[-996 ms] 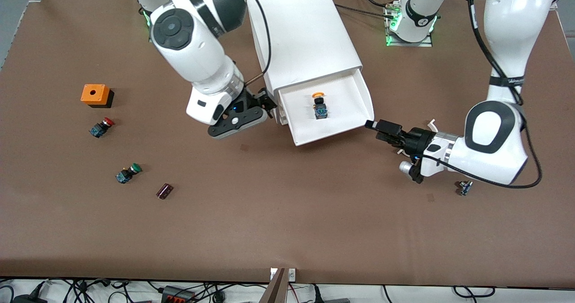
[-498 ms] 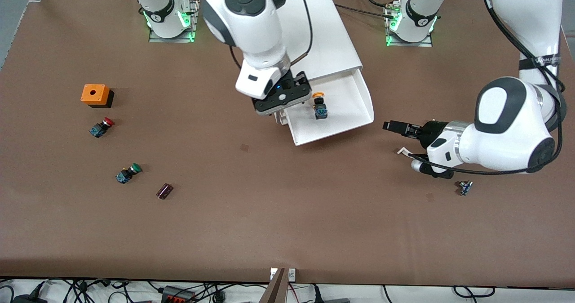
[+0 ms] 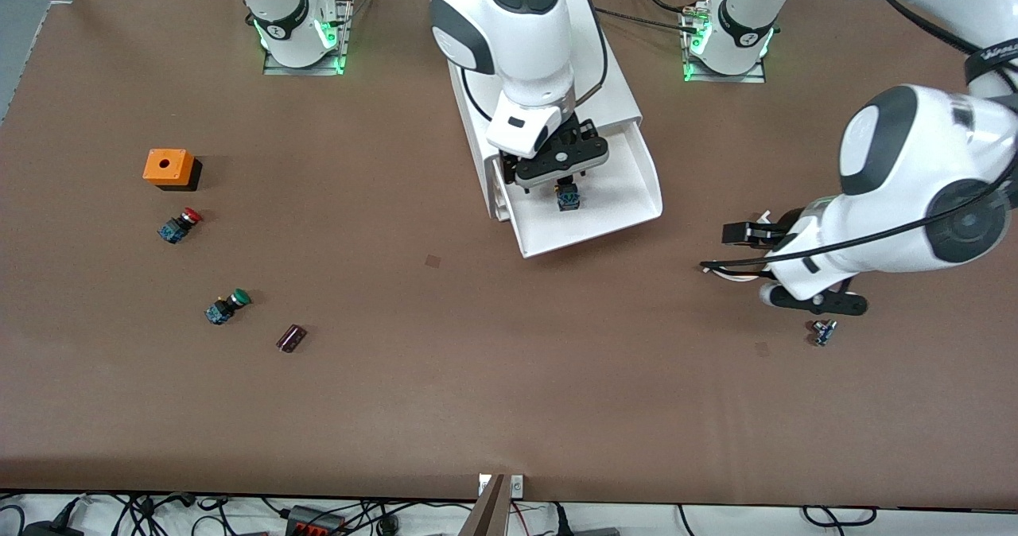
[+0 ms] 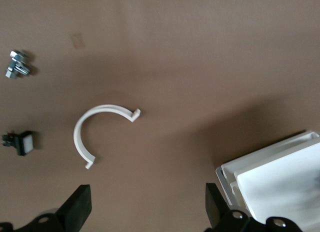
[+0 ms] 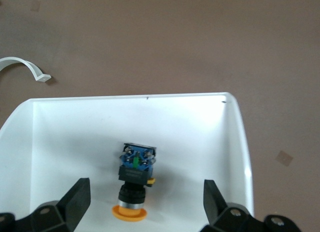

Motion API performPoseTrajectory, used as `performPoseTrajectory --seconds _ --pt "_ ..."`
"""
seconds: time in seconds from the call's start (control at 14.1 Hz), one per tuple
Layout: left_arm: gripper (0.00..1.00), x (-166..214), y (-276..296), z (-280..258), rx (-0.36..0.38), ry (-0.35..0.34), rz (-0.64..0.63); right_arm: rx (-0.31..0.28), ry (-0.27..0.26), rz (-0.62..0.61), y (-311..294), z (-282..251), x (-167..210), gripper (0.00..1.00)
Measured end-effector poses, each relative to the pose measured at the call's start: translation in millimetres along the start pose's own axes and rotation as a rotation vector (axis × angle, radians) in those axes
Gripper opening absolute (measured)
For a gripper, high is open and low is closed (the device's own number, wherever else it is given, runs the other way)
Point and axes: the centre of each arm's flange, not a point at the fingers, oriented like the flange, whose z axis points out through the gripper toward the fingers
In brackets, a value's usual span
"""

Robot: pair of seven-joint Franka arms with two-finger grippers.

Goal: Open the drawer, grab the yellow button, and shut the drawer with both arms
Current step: 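Lower the right gripper and grasp the yellow push button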

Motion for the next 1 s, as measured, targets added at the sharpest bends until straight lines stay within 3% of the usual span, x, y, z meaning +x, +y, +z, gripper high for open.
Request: performPoseTrajectory --seconds 0.57,0.71,1.0 --pt "1.00 3 1 1 0.005 0.002 -0.005 -0.017 -0.024 0.010 -8 42 -4 0.97" --pt "1.00 3 1 1 0.006 0.002 -0.007 -0.016 -0.024 0.026 -10 50 -5 0.83" --pt "1.00 4 1 4 0.006 -0.004 -0.011 -0.014 -0.023 0.033 -15 55 -8 0.74"
